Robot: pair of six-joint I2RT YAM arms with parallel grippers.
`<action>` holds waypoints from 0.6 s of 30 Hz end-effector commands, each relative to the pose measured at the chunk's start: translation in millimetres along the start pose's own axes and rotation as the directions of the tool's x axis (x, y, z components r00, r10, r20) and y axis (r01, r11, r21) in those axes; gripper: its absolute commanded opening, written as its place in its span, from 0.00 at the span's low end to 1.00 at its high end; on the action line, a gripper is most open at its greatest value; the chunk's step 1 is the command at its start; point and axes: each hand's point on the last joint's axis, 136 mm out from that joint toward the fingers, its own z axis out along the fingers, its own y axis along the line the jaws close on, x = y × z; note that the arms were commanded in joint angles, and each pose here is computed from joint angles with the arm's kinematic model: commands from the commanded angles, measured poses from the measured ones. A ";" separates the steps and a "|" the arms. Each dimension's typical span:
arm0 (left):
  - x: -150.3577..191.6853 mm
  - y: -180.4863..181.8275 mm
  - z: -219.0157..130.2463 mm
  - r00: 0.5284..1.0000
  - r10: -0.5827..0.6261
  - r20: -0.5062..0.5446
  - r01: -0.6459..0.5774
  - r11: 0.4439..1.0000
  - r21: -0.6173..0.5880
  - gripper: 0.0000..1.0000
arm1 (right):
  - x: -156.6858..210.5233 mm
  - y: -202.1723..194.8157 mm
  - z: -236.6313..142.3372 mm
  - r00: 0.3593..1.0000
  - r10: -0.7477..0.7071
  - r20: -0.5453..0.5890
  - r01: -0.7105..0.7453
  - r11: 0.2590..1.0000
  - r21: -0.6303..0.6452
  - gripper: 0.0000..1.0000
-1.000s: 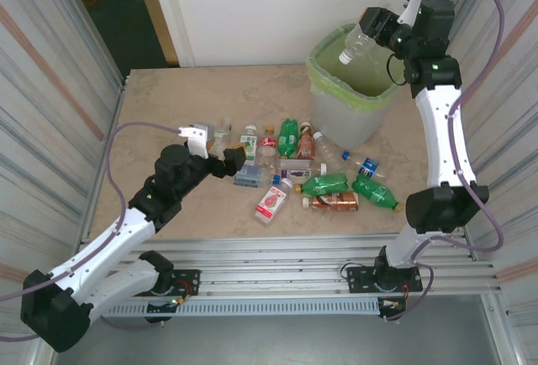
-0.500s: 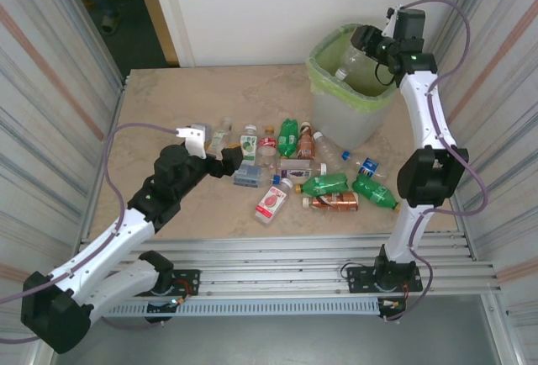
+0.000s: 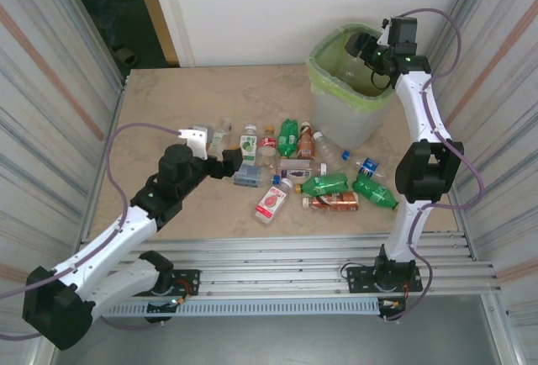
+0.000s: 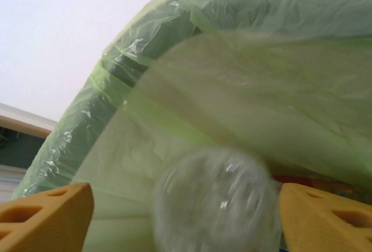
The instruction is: Put the plastic bottles in the bin
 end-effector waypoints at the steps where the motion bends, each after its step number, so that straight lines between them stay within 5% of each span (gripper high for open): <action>1: -14.2 6.3 -1.9 1.000 -0.013 0.020 0.014 0.999 -0.049 0.99 | 10.8 -2.8 3.8 0.999 0.008 -0.036 -0.008 1.000 0.011 0.86; 18: -12.5 42.8 19.3 0.993 -0.050 -0.103 0.028 0.979 -0.200 0.99 | -14.9 34.4 -88.8 0.994 -0.109 0.020 0.108 0.994 0.027 0.94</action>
